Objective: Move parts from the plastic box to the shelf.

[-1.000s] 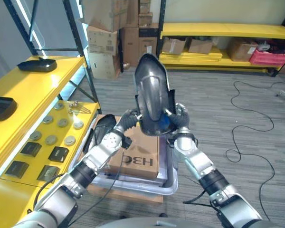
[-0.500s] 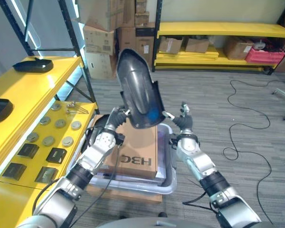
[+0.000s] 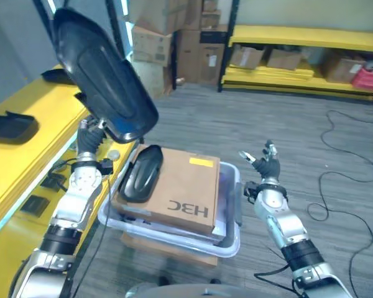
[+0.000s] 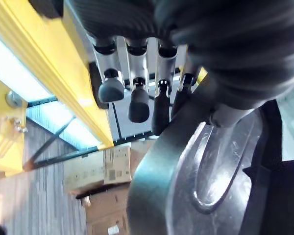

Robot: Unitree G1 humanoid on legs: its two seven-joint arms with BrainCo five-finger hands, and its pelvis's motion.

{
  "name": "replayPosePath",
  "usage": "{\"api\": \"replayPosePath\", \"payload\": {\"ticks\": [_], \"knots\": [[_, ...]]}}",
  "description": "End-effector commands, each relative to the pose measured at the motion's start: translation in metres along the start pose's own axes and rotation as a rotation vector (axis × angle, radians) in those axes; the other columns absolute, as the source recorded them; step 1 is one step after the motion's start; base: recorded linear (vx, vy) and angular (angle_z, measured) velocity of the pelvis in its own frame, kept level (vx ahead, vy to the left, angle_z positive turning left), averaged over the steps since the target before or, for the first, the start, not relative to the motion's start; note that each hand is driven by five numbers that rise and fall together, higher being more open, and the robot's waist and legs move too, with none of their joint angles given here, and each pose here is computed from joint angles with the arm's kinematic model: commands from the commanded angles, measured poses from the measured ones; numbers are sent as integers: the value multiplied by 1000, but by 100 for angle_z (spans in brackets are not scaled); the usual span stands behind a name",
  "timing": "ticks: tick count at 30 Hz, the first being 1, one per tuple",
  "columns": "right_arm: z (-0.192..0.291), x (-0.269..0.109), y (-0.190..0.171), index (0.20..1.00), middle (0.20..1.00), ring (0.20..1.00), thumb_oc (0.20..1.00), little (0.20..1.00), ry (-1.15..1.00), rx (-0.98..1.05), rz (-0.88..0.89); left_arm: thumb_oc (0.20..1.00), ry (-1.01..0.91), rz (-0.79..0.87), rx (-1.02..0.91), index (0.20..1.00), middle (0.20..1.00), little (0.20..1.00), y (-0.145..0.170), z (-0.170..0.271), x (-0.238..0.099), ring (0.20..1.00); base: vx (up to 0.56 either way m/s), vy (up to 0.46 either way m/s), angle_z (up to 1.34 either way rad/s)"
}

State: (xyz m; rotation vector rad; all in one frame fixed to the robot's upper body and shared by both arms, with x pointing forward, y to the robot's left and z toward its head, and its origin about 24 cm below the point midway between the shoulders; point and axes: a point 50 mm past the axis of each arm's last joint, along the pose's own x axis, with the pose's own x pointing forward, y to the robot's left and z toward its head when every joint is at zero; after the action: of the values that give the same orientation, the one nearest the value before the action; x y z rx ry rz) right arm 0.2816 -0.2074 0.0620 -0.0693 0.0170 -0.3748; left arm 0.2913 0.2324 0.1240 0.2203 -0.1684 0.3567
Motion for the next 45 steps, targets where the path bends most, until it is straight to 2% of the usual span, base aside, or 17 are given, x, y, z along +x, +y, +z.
{"api": "replayPosePath", "payload": {"ticks": [1, 6, 15, 23, 26, 36, 45], "knots": [[23, 1, -5, 1000, 1000, 1000, 1000, 1000, -114, 74, -5, 200, -172, 29, 15, 200, 200, 200, 15, 35, 12, 200, -16, -2, 52], [17, -1, -30, 1000, 1000, 1000, 1000, 1000, -112, 76, -92, 200, -203, 33, 5, 200, 200, 200, 25, 31, 3, 200, -34, -40, 203], [30, 6, -24, 1000, 1000, 1000, 1000, 1000, -153, 69, -55, 200, -118, 71, -7, 200, 200, 200, 56, 11, -13, 200, -73, -57, 80], [26, 1, -42, 1000, 1000, 1000, 1000, 1000, -167, 65, -119, 200, -86, 37, -54, 200, 200, 200, 44, 5, -19, 200, -61, 19, 104], [27, 9, -51, 1000, 1000, 1000, 1000, 1000, -171, 75, -170, 200, -69, 39, -51, 200, 200, 200, 50, 1, -22, 200, 99, 189, 25], [18, 0, -55, 1000, 1000, 1000, 1000, 1000, -164, 93, -231, 200, -19, 8, -45, 200, 200, 200, 62, -11, -37, 200, 158, 248, 23], [19, -11, -66, 1000, 1000, 1000, 1000, 1000, -191, 195, -305, 200, -90, -46, -16, 200, 200, 200, 49, 9, -18, 200, 81, 227, 13]]}}
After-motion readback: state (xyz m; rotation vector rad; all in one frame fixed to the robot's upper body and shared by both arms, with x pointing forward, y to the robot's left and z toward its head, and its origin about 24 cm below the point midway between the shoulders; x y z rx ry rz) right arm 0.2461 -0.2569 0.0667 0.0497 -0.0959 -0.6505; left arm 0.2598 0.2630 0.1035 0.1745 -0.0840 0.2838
